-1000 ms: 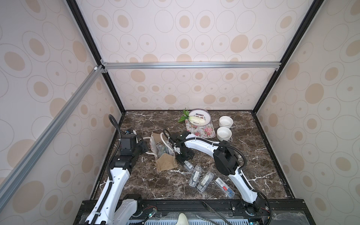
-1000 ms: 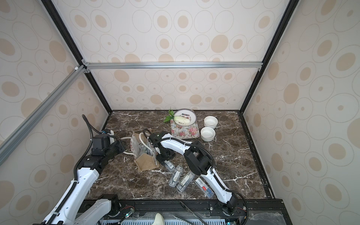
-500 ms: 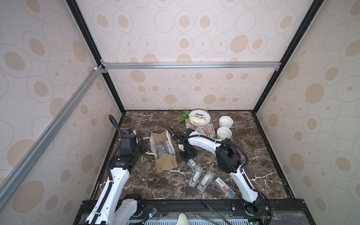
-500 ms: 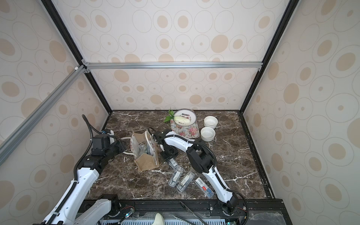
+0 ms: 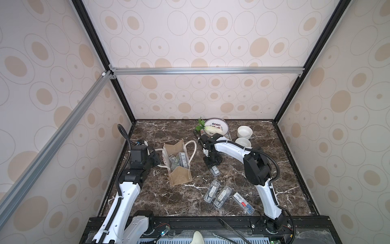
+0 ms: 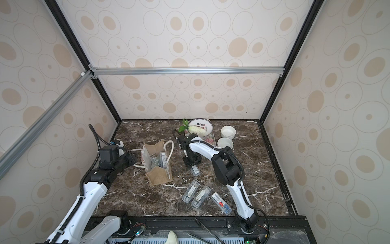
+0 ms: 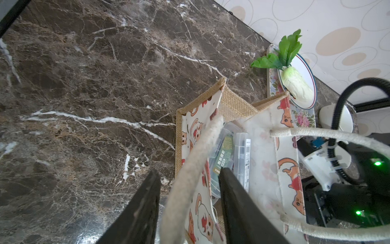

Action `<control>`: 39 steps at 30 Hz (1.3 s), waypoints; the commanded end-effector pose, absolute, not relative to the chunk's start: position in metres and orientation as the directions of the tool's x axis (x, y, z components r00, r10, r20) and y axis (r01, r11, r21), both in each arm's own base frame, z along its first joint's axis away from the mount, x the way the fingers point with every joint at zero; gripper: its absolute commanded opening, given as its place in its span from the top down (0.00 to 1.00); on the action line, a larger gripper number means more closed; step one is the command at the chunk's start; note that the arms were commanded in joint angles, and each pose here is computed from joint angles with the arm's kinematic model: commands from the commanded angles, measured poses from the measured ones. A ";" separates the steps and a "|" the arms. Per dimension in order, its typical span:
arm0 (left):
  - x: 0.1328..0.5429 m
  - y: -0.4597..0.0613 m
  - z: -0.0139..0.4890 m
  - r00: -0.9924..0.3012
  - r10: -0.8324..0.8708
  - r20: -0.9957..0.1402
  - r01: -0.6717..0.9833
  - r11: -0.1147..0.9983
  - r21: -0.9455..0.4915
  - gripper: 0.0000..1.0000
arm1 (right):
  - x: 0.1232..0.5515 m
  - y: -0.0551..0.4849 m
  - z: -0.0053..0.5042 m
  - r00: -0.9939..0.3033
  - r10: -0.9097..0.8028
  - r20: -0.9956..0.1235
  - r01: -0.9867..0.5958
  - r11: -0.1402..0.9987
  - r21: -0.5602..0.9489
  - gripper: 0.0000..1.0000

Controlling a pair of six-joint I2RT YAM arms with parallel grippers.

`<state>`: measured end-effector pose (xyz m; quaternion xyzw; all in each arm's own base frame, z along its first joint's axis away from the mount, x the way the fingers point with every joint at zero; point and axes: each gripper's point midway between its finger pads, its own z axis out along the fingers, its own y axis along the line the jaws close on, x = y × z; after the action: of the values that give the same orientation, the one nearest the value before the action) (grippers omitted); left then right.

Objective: Put the compass set into the canvas bag
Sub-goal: Pick up the compass set at the center of the board, then place the compass set in the canvas bag.

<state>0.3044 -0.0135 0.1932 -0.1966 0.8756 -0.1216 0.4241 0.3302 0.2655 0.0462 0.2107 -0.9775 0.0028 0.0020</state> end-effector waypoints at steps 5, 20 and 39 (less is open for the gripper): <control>0.309 -0.016 0.211 -0.528 -0.457 -0.716 -0.209 0.887 -0.412 0.54 | 0.353 0.225 0.116 -0.943 -0.288 -0.165 -0.289 0.957 -0.017 0.57; 0.312 -0.025 0.209 -0.531 -0.474 -0.702 -0.178 0.873 -0.454 0.54 | 0.345 0.321 0.273 -0.756 -0.372 -0.539 -0.473 0.879 0.057 0.53; 0.310 -0.028 0.208 -0.538 -0.481 -0.692 -0.168 0.866 -0.471 0.55 | 0.311 0.489 0.214 -0.542 -0.598 -0.591 -0.766 0.640 0.055 0.52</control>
<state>0.3103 -0.0288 0.2006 -0.1852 0.8657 -0.1707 0.4326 0.3059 0.4811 0.2078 0.3863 -0.8743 -0.1485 -0.2535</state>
